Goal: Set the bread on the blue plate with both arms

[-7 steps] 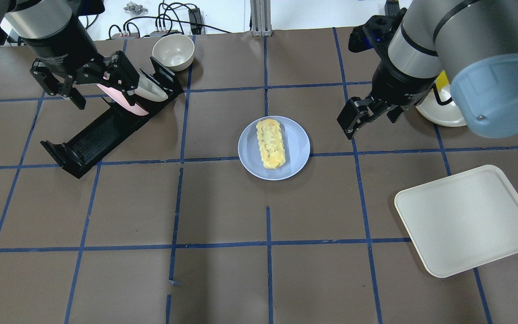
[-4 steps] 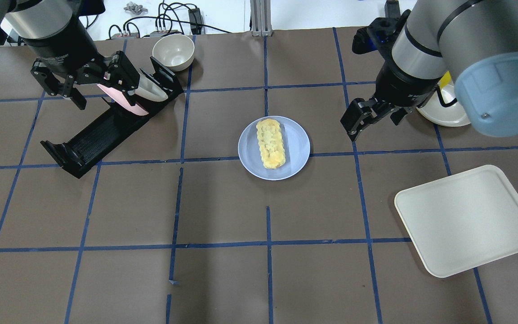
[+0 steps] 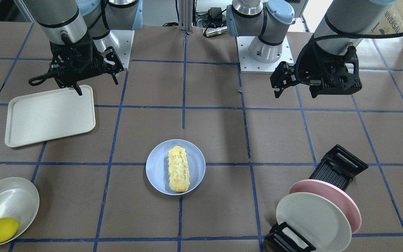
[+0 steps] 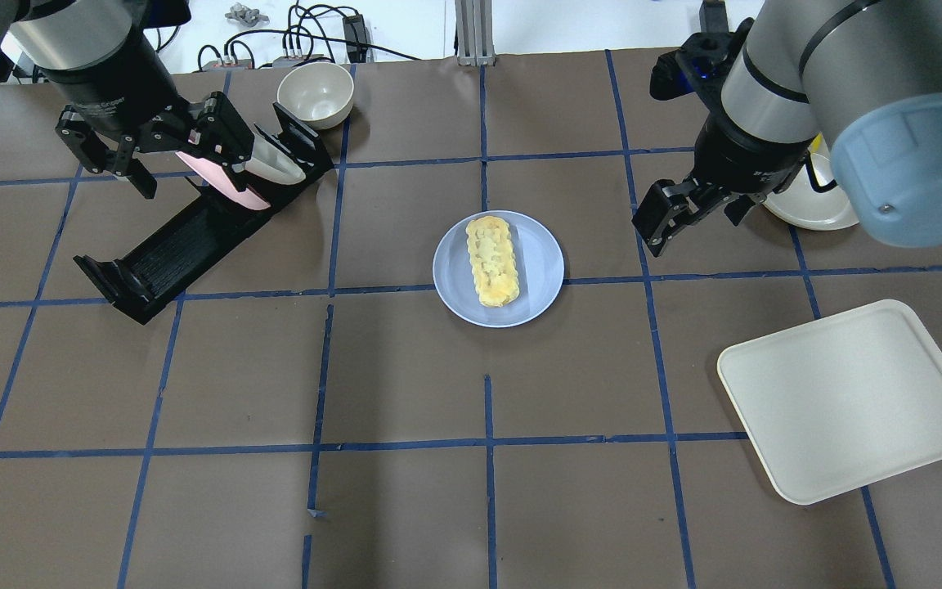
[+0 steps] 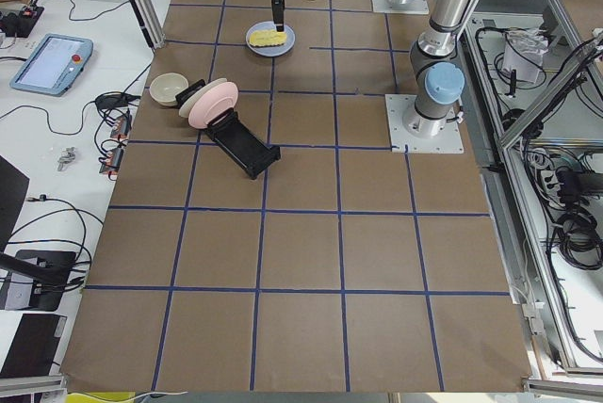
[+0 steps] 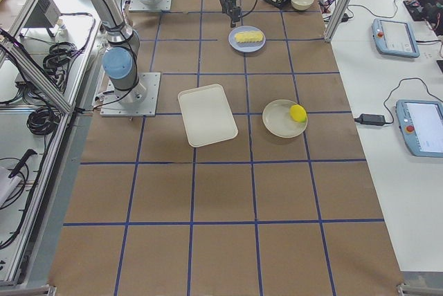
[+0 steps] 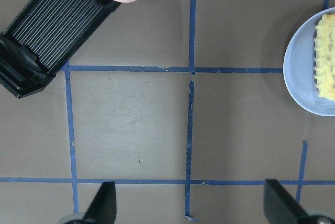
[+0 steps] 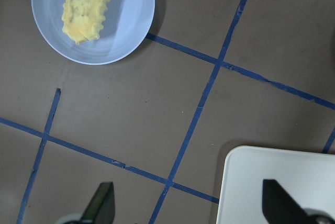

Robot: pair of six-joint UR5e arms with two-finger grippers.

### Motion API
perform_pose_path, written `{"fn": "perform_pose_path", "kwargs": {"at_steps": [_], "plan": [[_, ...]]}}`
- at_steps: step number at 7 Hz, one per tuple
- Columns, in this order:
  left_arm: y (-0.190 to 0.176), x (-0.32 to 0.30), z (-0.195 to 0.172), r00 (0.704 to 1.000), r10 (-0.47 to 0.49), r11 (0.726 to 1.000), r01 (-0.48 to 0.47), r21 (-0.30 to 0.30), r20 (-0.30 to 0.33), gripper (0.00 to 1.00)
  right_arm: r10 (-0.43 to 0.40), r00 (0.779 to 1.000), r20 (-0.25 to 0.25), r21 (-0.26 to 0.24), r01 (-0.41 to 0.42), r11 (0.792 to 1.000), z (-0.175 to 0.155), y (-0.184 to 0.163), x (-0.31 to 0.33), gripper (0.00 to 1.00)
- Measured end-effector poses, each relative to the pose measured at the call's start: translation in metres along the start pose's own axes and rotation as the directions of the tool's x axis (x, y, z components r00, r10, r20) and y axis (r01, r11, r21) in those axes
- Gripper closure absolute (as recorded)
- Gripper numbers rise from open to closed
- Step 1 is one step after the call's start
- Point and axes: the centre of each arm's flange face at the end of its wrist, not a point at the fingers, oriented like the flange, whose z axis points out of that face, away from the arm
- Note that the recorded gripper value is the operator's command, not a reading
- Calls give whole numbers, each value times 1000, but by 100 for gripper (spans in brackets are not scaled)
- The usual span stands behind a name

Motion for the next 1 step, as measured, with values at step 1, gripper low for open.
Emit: {"fn": "perform_pose_path", "kwargs": {"at_steps": [1], "plan": [[0,0,0,1000,0,1000,0,-1,0,0,-2,1000,-5,-1,2,1000,0,0,0,1]]}}
